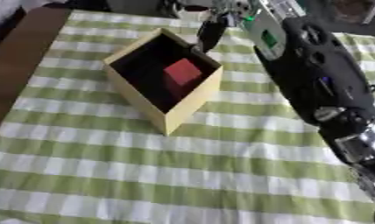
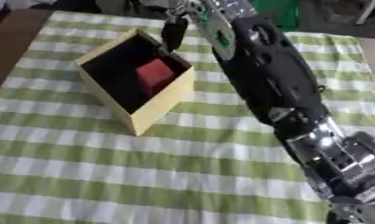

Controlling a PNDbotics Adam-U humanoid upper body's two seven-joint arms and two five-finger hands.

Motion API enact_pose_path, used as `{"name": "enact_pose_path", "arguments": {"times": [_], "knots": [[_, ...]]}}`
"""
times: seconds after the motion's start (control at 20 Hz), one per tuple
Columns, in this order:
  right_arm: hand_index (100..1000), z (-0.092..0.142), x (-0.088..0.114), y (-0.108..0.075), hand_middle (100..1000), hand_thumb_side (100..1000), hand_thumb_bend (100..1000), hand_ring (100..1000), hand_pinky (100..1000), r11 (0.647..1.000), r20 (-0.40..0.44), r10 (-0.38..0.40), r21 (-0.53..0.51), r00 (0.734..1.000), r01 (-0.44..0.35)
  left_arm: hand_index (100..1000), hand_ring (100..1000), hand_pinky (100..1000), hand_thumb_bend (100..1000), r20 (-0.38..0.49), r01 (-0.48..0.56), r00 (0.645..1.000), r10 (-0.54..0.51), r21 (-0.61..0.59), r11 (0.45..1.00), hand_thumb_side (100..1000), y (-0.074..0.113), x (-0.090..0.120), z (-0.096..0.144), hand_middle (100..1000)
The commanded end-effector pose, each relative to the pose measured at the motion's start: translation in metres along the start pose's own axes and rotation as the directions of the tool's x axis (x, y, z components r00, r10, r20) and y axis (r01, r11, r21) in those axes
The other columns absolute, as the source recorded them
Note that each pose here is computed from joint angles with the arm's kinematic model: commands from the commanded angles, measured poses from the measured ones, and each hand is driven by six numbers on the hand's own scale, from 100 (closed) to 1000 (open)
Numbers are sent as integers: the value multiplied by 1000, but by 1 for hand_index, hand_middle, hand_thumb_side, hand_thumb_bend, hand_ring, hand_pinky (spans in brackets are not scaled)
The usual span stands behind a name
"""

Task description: Pick up objects on the table and place them in the box.

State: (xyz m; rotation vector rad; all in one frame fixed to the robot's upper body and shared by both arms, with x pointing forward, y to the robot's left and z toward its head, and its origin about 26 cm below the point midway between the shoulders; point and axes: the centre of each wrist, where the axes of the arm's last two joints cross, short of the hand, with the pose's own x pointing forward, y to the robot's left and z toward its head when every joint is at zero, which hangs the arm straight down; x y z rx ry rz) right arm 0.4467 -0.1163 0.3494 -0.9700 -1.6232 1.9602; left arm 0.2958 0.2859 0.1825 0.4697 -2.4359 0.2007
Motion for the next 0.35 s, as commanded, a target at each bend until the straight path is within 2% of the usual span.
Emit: {"name": "enact_pose_path", "arguments": {"times": [0.05,0.1,0.15,0.2,0.35], "knots": [[925,26,-10,-24,774,100,231,817,871,995,-19,5,-102,1000,-7,777,518,1000,100,26,9,1000,-9,2,1000,159,3,5,-4,520],[915,32,-12,-26,766,100,155,812,864,992,-22,1,-123,1000,-3,776,517,1000,100,26,11,1000,-11,3,1000,159,4,5,-3,520],[914,39,-15,-27,765,100,146,811,863,989,-29,-5,-147,1000,1,777,517,1000,100,25,14,1000,-14,4,1000,158,4,5,-3,520],[906,45,-16,-29,758,100,100,805,856,986,-32,-10,-166,999,5,777,518,1000,101,25,15,1000,-15,5,1000,157,4,5,-3,521],[896,66,-24,-28,750,100,100,798,848,975,-59,-40,-223,997,26,777,518,1000,103,27,23,999,-24,8,1000,155,6,4,-3,521]]}}
